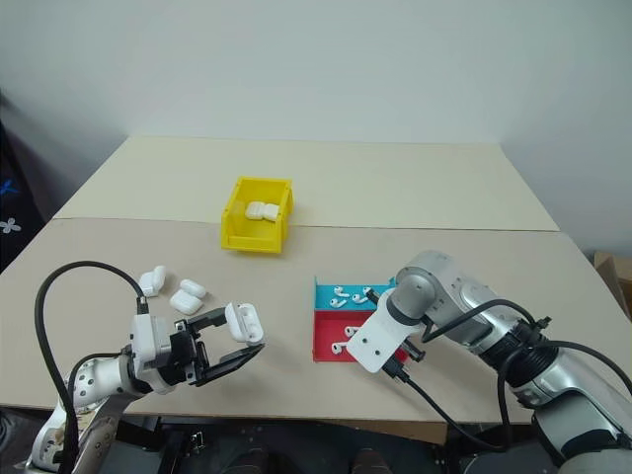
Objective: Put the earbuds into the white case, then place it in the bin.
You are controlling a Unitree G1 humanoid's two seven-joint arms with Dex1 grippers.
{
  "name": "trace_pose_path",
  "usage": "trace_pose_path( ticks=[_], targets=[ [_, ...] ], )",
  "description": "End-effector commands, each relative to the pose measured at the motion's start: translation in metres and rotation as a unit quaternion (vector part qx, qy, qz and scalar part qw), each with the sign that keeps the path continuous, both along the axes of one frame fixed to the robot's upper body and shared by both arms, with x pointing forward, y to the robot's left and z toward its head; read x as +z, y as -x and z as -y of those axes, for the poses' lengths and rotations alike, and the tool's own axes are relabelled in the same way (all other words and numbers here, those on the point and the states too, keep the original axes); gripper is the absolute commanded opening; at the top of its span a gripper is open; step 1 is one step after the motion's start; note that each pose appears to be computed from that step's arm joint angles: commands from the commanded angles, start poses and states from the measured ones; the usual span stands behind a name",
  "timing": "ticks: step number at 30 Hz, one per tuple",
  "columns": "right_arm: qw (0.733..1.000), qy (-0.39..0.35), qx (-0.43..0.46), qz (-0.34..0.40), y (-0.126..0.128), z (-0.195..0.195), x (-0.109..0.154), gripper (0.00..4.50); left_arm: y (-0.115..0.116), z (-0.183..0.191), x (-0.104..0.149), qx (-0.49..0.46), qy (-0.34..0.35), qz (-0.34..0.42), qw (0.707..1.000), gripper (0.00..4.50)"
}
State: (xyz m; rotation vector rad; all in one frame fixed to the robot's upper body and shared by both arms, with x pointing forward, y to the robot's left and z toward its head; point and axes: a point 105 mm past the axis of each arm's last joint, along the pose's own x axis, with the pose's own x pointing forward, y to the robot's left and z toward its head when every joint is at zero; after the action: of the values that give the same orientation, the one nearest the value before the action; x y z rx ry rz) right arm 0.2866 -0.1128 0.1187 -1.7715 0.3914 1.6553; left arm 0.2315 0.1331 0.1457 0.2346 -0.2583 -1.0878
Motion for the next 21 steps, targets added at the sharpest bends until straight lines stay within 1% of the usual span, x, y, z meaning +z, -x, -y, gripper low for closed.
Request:
trace_pose_path(
  ticks=[1, 8, 11, 12, 14, 16, 17, 18, 19, 21],
  targets=[
    [1.000, -0.005, 0.000, 0.008, -0.001, -0.001, 0.008, 0.60, 0.002, 0.002, 0.008, -0.006, 0.001, 0.019, 1.000, 2.75],
    [0.998, -0.055, -0.020, 0.018, 0.006, -0.001, 0.037, 0.60, 0.002, 0.003, 0.013, -0.014, 0.006, 0.028, 0.999, 2.75],
    [0.995, -0.088, -0.040, 0.021, 0.010, 0.002, 0.052, 0.60, 0.001, 0.005, 0.018, -0.022, 0.013, 0.030, 0.999, 2.75],
    [0.992, -0.110, -0.051, 0.016, 0.012, 0.003, 0.060, 0.60, 0.001, 0.006, 0.021, -0.026, 0.020, 0.033, 0.999, 2.75],
    [0.982, -0.177, -0.072, 0.011, 0.015, 0.001, 0.078, 0.60, -0.001, 0.008, 0.029, -0.030, 0.038, 0.033, 0.998, 2.75],
    [0.957, -0.271, -0.106, -0.010, 0.016, -0.003, 0.100, 0.60, -0.001, 0.011, 0.039, -0.042, 0.064, 0.036, 0.996, 2.75],
    [0.937, -0.328, -0.120, -0.021, 0.016, -0.006, 0.113, 0.60, 0.000, 0.013, 0.044, -0.049, 0.076, 0.037, 0.995, 2.75],
    [0.909, -0.393, -0.135, -0.034, 0.016, -0.008, 0.129, 0.60, 0.000, 0.016, 0.049, -0.059, 0.088, 0.037, 0.994, 2.75],
    [0.889, -0.433, -0.145, -0.043, 0.016, -0.009, 0.139, 0.60, 0.000, 0.018, 0.052, -0.066, 0.096, 0.036, 0.993, 2.75],
    [0.829, -0.538, -0.141, -0.051, 0.019, -0.007, 0.166, 0.60, 0.002, 0.025, 0.061, -0.095, 0.111, 0.033, 0.989, 2.75]
  ],
)
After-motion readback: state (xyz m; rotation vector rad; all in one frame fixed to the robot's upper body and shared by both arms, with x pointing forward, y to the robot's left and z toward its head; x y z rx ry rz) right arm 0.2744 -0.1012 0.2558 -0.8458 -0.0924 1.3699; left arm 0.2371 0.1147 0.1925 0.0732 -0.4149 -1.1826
